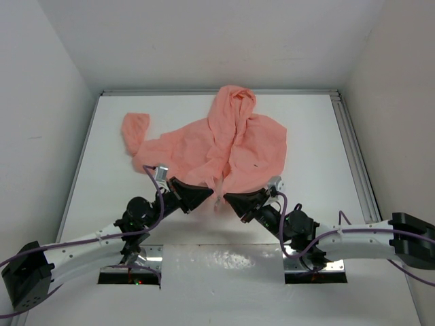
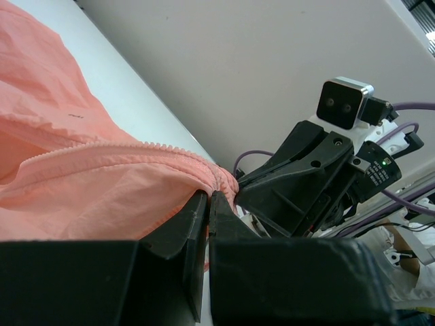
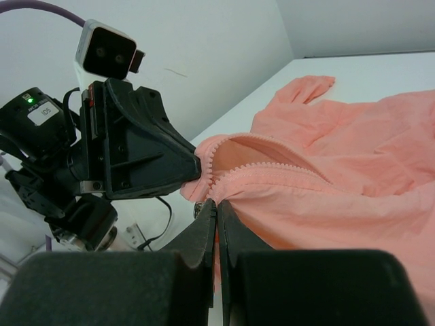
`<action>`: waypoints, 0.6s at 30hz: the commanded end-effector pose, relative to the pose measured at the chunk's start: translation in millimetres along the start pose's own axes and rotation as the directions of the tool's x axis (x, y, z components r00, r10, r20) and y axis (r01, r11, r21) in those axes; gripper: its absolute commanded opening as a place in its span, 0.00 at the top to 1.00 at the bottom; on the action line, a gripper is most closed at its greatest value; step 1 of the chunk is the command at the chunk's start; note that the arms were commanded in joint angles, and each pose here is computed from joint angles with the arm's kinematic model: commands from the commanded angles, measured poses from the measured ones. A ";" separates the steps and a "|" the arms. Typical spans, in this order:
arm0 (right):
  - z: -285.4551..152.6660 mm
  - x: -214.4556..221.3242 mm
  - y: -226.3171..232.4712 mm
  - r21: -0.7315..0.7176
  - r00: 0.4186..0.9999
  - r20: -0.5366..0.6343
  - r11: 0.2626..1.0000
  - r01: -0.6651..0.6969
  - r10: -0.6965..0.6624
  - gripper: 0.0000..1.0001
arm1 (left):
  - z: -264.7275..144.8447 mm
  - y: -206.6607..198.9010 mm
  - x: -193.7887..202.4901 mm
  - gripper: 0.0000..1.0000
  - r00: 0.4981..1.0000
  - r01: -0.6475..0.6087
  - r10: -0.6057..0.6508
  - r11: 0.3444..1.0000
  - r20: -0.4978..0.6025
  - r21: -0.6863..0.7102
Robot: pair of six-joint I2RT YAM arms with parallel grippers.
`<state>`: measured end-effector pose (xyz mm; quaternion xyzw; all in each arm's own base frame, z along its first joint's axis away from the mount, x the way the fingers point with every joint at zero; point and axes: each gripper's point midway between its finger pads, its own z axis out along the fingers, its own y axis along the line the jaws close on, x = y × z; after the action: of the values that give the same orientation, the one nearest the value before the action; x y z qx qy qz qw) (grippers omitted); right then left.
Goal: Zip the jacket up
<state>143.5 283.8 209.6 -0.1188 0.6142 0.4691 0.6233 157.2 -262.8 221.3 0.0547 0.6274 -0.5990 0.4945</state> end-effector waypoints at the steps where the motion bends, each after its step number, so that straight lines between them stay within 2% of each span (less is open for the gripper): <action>1: 1.4 -12.8 11.3 -0.040 0.998 0.039 0.998 -0.047 0.048 1.00 | 1.2 -12.8 -16.2 1.00 0.998 -0.007 0.004 0.999 0.064 0.050; 18: 1.6 -16.4 11.9 -0.041 0.998 0.050 0.998 -0.047 0.049 1.00 | -0.7 -11.5 -8.1 1.00 0.999 0.004 -0.006 0.998 0.037 0.061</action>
<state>141.9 285.0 209.8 -0.1187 0.6141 0.4750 0.6190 156.3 -262.2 218.9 0.0540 0.6258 -0.6012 0.4939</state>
